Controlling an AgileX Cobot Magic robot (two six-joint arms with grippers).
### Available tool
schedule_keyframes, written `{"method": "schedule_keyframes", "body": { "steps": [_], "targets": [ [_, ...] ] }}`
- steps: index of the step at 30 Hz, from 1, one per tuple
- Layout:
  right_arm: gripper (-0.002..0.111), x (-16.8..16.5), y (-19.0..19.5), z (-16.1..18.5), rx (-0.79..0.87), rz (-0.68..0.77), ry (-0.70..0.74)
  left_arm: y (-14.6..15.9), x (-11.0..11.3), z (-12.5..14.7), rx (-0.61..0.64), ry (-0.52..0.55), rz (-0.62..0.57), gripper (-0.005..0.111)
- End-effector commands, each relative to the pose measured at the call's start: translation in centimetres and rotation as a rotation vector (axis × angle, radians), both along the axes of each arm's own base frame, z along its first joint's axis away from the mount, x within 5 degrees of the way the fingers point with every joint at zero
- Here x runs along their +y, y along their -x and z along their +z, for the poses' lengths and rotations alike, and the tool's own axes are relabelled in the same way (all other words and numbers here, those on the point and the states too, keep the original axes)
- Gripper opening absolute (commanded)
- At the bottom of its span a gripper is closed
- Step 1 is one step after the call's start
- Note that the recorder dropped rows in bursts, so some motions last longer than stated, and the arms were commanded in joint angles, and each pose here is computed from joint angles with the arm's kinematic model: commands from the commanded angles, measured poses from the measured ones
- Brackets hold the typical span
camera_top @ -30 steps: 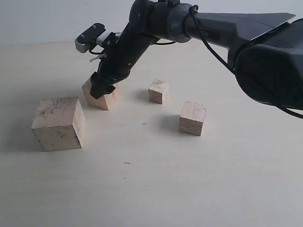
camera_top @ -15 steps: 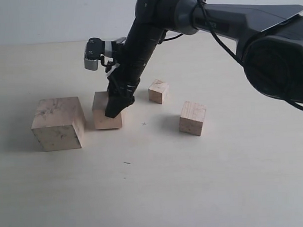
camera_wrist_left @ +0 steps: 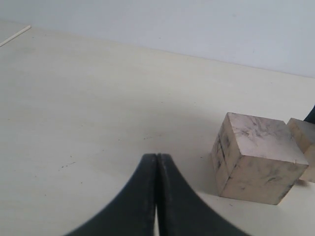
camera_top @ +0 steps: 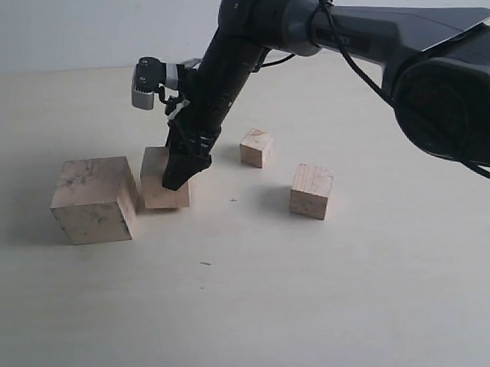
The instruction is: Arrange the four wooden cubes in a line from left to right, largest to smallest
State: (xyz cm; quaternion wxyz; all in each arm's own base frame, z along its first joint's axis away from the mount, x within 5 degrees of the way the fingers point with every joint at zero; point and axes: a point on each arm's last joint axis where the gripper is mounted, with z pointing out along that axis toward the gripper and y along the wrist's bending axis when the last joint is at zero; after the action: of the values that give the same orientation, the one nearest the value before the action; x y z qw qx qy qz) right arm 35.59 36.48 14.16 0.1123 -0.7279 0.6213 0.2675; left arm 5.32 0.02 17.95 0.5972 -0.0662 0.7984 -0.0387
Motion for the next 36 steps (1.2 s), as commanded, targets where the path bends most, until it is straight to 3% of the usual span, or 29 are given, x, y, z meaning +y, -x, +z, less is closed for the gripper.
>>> {"method": "schedule_keyframes", "body": {
  "steps": [1,11,16,26,36],
  "targets": [
    [0.0,-0.1,0.2,0.6,0.014,-0.05,0.034,0.0,0.0,0.1,-0.009,0.005,-0.004,0.0],
    [0.0,-0.5,3.0,2.2,0.083,-0.114,0.108,0.0,0.0,0.1,-0.009,0.005,-0.004,0.0],
    [0.0,1.6,4.7,1.7,-0.019,-0.059,0.127,0.0,0.0,0.1,-0.009,0.005,-0.004,0.0],
    [0.0,1.5,3.7,0.5,-0.114,-0.023,0.113,0.0,0.0,0.1,-0.009,0.005,-0.004,0.0],
    [0.0,1.9,3.9,-1.9,-0.051,-0.011,0.11,0.0,0.0,0.1,-0.009,0.005,-0.004,0.0]
  ]
}}
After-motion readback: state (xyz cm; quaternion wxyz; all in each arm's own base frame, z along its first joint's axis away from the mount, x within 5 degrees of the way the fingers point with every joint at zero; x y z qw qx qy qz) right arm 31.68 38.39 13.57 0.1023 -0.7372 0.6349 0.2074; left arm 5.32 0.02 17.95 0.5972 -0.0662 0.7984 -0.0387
